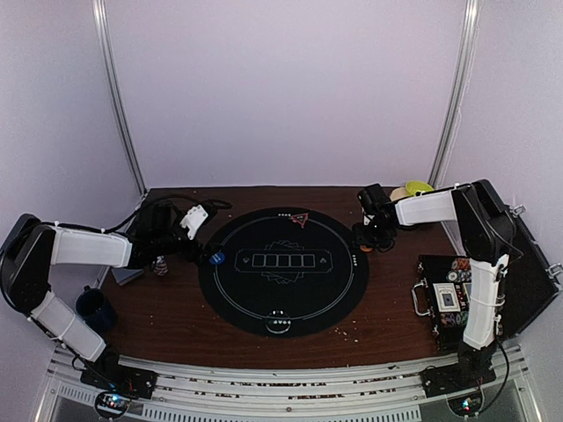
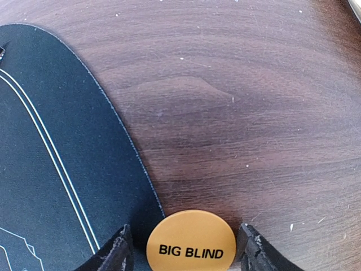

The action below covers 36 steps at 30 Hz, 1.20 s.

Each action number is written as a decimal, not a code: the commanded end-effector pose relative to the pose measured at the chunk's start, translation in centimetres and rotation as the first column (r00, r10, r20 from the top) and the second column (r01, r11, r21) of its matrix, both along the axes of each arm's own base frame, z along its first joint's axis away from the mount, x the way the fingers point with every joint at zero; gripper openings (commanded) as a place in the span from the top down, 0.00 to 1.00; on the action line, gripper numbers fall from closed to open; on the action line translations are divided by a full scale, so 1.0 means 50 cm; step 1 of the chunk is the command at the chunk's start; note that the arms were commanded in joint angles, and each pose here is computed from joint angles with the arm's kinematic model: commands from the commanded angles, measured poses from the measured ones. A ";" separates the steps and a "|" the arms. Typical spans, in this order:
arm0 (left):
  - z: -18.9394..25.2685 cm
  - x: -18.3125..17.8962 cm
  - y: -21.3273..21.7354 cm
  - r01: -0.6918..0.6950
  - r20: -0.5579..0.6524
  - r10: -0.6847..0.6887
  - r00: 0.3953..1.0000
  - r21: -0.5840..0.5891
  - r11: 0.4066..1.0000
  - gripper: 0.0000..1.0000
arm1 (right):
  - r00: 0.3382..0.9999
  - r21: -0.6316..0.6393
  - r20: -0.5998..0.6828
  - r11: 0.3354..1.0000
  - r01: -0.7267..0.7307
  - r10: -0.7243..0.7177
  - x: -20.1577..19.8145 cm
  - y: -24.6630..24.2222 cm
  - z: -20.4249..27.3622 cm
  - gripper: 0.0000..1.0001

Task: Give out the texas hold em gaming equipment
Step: Adjust the big blind button on the poker table mat.

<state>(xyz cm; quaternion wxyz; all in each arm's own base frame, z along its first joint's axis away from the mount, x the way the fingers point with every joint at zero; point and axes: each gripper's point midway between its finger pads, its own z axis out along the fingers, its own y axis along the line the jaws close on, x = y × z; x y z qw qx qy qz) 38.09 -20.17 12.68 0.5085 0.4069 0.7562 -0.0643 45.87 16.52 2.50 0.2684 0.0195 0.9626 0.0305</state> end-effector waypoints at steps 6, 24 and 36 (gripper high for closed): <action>0.027 0.023 -0.003 -0.004 0.049 0.004 0.999 -0.013 1.000 0.02 | 0.998 -0.010 -0.025 0.998 -0.058 0.058 -0.027 0.046 -0.010 0.38; 0.025 0.025 -0.003 -0.006 0.047 0.007 0.999 -0.011 1.000 0.02 | 0.993 -0.027 0.022 0.993 -0.117 0.118 -0.044 0.095 0.037 0.37; 0.024 0.025 -0.002 -0.008 0.047 0.008 0.999 -0.010 1.000 0.02 | 0.996 -0.106 0.017 0.991 -0.080 0.082 -0.024 0.068 0.054 0.14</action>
